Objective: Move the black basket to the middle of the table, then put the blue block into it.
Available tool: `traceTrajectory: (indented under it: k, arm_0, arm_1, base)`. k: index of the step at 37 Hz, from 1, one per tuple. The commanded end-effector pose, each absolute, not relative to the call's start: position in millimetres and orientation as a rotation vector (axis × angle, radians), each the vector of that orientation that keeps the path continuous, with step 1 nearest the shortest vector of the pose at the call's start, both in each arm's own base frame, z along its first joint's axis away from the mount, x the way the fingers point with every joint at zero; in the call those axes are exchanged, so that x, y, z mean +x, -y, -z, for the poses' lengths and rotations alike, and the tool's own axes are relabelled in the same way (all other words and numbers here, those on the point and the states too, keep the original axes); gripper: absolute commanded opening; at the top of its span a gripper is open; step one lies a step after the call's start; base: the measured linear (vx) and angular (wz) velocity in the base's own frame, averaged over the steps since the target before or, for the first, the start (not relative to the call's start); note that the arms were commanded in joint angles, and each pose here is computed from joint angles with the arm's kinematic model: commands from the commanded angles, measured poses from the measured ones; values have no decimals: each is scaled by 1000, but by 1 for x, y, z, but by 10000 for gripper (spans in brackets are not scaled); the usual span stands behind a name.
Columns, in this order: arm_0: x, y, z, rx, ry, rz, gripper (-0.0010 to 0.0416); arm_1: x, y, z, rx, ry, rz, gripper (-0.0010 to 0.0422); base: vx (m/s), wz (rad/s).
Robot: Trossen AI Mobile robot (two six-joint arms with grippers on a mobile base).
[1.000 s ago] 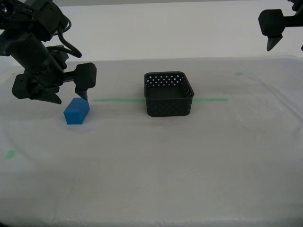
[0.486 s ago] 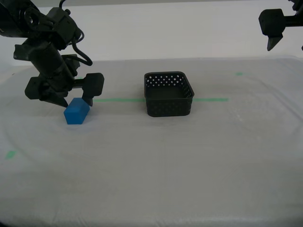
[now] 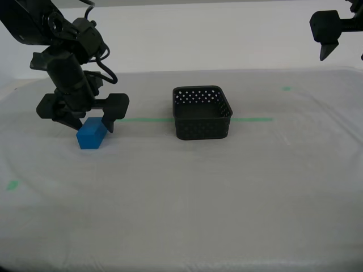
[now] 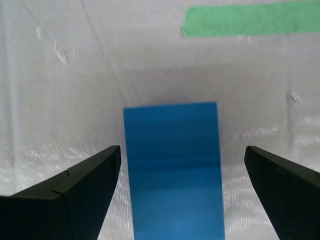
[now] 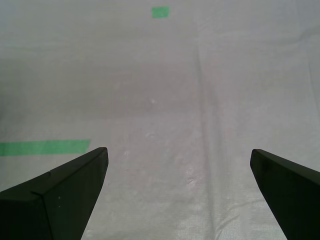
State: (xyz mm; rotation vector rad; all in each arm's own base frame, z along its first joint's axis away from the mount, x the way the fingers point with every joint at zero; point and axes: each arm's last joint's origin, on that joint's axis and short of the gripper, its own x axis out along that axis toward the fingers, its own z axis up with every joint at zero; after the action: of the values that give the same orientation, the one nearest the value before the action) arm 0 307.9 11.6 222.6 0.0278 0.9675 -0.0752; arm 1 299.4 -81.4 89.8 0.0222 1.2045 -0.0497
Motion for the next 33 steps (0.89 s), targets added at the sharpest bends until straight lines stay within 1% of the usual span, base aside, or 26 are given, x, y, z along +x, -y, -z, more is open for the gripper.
traceTrajectory:
  k: [1,17,33]
  arm_0:
    - [308,-12,-223,28,-965,78,399]
    - [308,-12,-223,28,-965,77,399]
    - [308,-12,-223,28,-965,77,398]
  arm_1:
    - [299,81,-93,22,-1204,53,339]
    - [294,80,-93,25,-1247,43,335]
    - [293,80,-92,13,-1270,37,264]
  base:
    - [0,0]
    - [0,0]
    - [0,0]
